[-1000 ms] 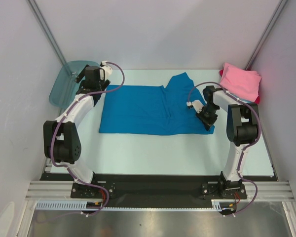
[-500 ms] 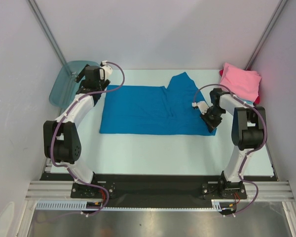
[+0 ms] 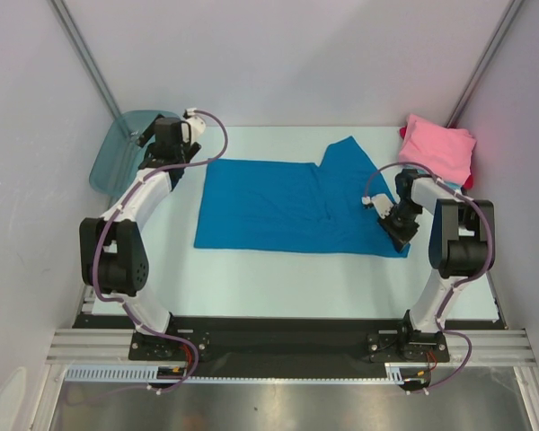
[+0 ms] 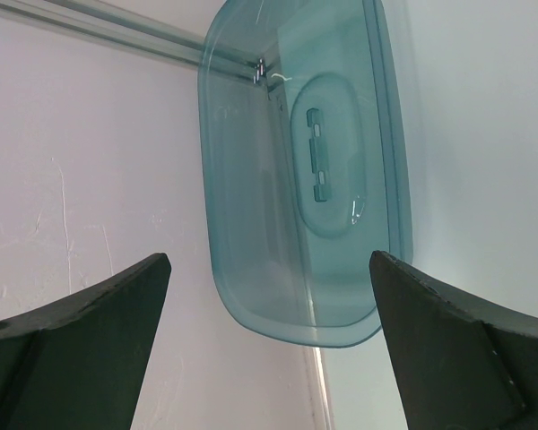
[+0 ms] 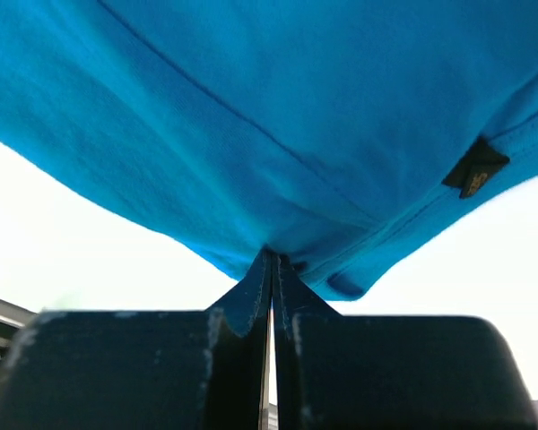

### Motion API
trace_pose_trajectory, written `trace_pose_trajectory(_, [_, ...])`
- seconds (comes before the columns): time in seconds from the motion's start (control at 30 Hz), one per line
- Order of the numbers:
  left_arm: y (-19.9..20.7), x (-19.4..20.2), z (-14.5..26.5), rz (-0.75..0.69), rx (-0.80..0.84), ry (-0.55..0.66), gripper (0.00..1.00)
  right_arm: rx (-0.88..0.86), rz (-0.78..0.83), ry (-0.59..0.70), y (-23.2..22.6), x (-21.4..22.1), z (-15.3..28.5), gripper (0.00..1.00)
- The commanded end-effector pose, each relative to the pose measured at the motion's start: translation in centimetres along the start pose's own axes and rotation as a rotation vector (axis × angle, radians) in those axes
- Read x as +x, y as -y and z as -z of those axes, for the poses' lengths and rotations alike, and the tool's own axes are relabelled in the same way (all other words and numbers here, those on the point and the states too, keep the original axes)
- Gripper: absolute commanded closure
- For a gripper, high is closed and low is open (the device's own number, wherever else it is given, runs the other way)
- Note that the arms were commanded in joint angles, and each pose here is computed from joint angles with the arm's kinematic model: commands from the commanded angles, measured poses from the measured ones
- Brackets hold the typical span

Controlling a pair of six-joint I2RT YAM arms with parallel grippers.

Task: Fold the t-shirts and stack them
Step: Fold the tshirt

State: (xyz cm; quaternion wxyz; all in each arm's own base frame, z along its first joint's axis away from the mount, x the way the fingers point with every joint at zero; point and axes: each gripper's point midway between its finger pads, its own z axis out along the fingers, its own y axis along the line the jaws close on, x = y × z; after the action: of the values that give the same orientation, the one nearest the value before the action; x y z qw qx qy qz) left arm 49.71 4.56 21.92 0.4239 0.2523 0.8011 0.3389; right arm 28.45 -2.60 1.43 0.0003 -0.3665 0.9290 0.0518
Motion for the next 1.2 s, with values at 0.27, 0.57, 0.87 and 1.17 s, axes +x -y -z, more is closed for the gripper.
trace_pose_trajectory(0.27, [1.5,-3.6,1.6,-0.028,0.129,0.167,0.00,0.165,0.045,0.187,3.7,-9.7,9.3,0.48])
trace_pose_trajectory(0.57, [11.2,-3.2,6.9,-0.280,0.582,0.332,0.20,0.384,0.198,0.316,6.2,-19.3,13.9,0.43])
trace_pose_trajectory(0.87, [18.5,3.0,8.9,-0.318,0.948,0.182,1.00,0.578,0.141,0.396,11.8,-23.4,19.1,0.45])
trace_pose_trajectory(1.17, [21.5,7.5,15.0,-0.354,1.335,0.047,1.00,0.610,0.105,0.408,12.5,-24.3,18.4,0.45])
